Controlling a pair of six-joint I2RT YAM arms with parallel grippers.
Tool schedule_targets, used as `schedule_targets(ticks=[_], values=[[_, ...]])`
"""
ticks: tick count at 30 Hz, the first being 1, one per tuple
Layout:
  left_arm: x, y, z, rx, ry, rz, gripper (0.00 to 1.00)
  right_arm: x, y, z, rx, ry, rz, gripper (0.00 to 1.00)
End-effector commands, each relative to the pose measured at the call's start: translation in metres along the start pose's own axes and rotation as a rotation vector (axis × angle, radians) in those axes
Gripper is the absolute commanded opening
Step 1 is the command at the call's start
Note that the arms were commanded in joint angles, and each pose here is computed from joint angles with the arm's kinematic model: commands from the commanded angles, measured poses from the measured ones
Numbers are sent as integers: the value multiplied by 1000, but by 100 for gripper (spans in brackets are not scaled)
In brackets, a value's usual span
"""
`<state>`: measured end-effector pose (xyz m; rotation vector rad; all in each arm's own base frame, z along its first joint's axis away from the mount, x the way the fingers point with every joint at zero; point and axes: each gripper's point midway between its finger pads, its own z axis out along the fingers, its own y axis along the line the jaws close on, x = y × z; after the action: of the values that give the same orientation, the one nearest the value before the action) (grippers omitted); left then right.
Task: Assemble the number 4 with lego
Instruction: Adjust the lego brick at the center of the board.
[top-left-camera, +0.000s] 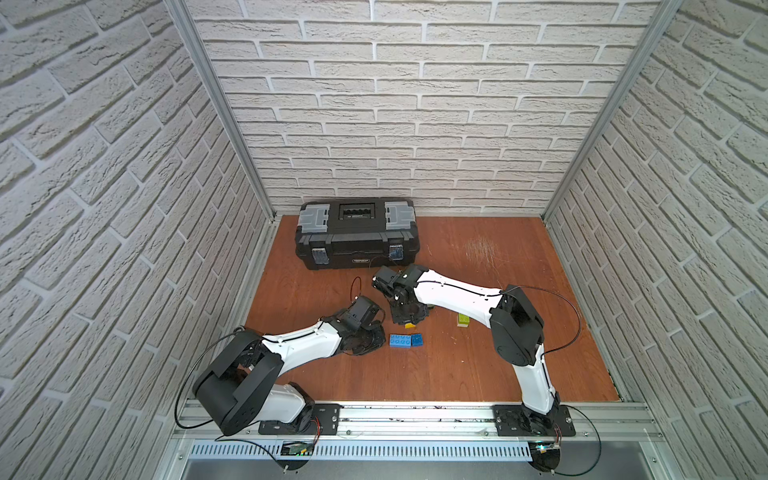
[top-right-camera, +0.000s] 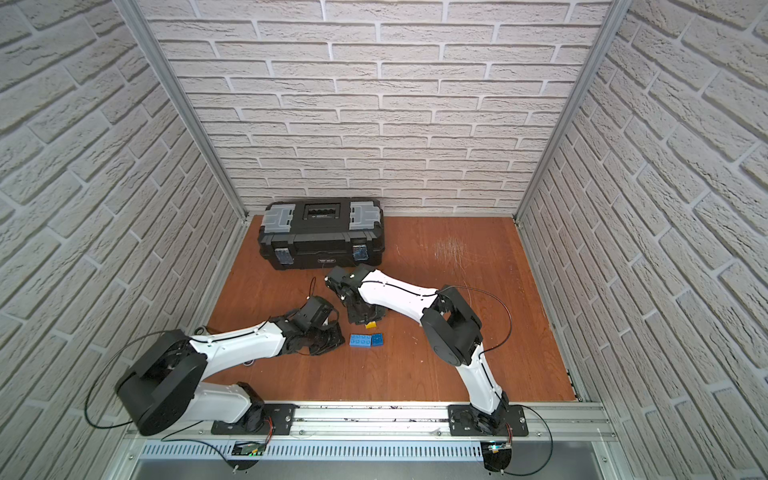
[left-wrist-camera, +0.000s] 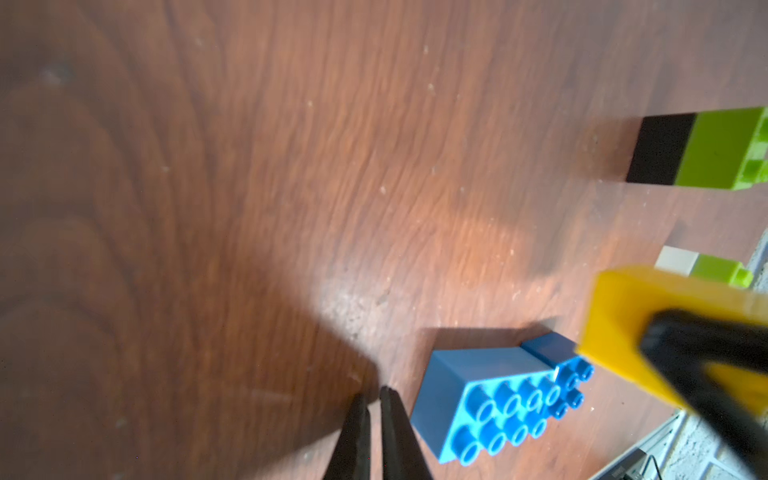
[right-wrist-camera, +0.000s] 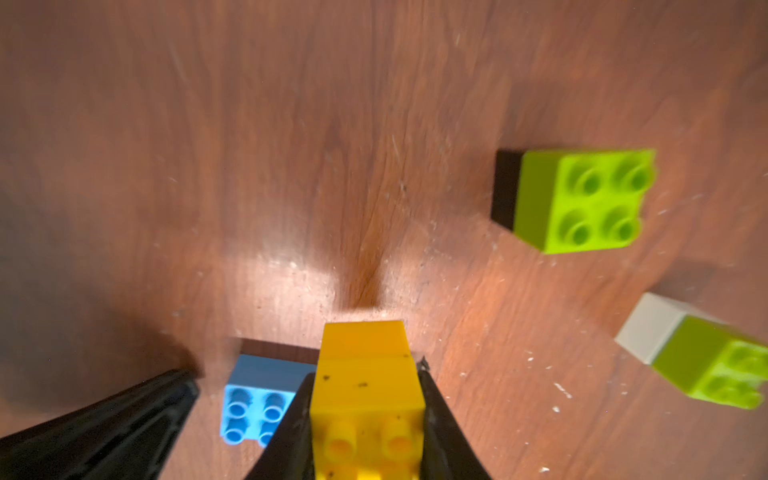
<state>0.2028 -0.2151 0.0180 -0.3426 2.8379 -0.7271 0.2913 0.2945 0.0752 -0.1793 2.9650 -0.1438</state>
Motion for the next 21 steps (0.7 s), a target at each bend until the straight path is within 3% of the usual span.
schedule_targets(ticks=[1, 12, 21], values=[[8, 6, 7, -30, 36, 25, 11, -7, -20, -29, 43, -50, -8, 2], [12, -11, 8, 22, 48, 76, 11, 30, -36, -47, -3, -68, 28, 2], [17, -18, 8, 56, 71, 102, 11, 50, -16, -43, -44, -46, -15, 2]])
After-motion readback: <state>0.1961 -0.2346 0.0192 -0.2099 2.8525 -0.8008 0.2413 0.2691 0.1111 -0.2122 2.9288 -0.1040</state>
